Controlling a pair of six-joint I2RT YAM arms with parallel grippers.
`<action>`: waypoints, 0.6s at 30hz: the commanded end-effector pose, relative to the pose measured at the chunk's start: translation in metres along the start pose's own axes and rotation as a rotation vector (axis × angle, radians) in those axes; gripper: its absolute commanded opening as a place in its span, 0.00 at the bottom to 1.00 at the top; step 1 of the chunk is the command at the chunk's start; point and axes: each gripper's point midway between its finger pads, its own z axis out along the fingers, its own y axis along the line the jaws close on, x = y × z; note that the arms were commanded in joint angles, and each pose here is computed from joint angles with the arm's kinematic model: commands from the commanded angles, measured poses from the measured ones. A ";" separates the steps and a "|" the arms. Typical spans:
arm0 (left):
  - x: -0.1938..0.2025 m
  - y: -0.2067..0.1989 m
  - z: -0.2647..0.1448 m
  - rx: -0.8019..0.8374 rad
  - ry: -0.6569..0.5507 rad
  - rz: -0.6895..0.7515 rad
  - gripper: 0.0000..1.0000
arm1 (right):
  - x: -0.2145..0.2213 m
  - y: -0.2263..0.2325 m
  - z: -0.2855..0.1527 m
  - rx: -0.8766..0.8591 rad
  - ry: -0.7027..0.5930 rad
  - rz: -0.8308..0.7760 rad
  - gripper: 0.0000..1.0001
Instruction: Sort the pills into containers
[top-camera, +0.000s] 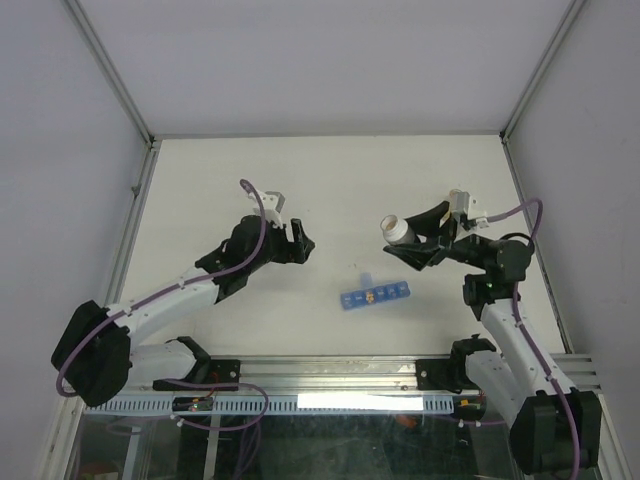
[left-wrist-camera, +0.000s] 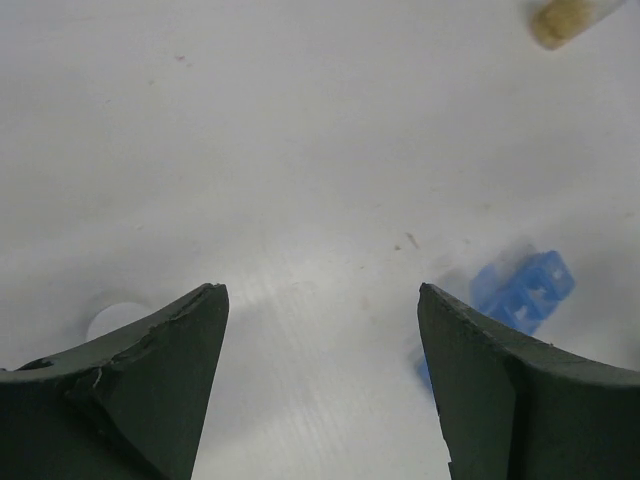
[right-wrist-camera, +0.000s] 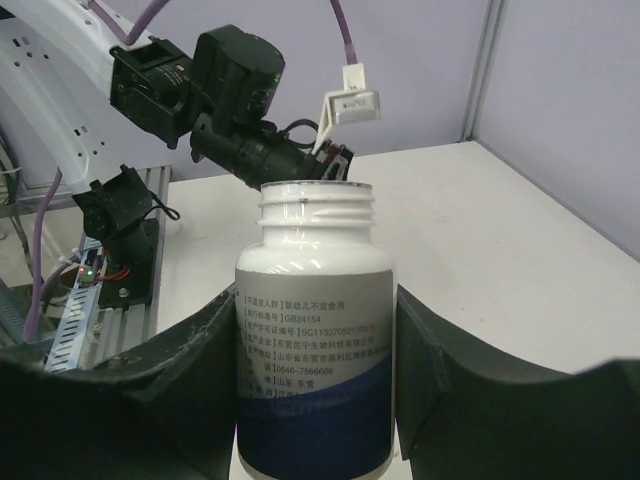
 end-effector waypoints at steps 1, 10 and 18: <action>0.028 0.056 0.002 -0.331 0.187 0.037 0.77 | -0.006 -0.015 -0.006 0.077 -0.004 -0.003 0.00; 0.049 0.093 0.020 -0.505 0.349 0.136 0.74 | -0.007 -0.014 -0.010 0.083 -0.003 -0.021 0.00; 0.061 0.108 0.023 -0.547 0.408 0.145 0.70 | -0.006 -0.015 -0.011 0.086 0.000 -0.019 0.00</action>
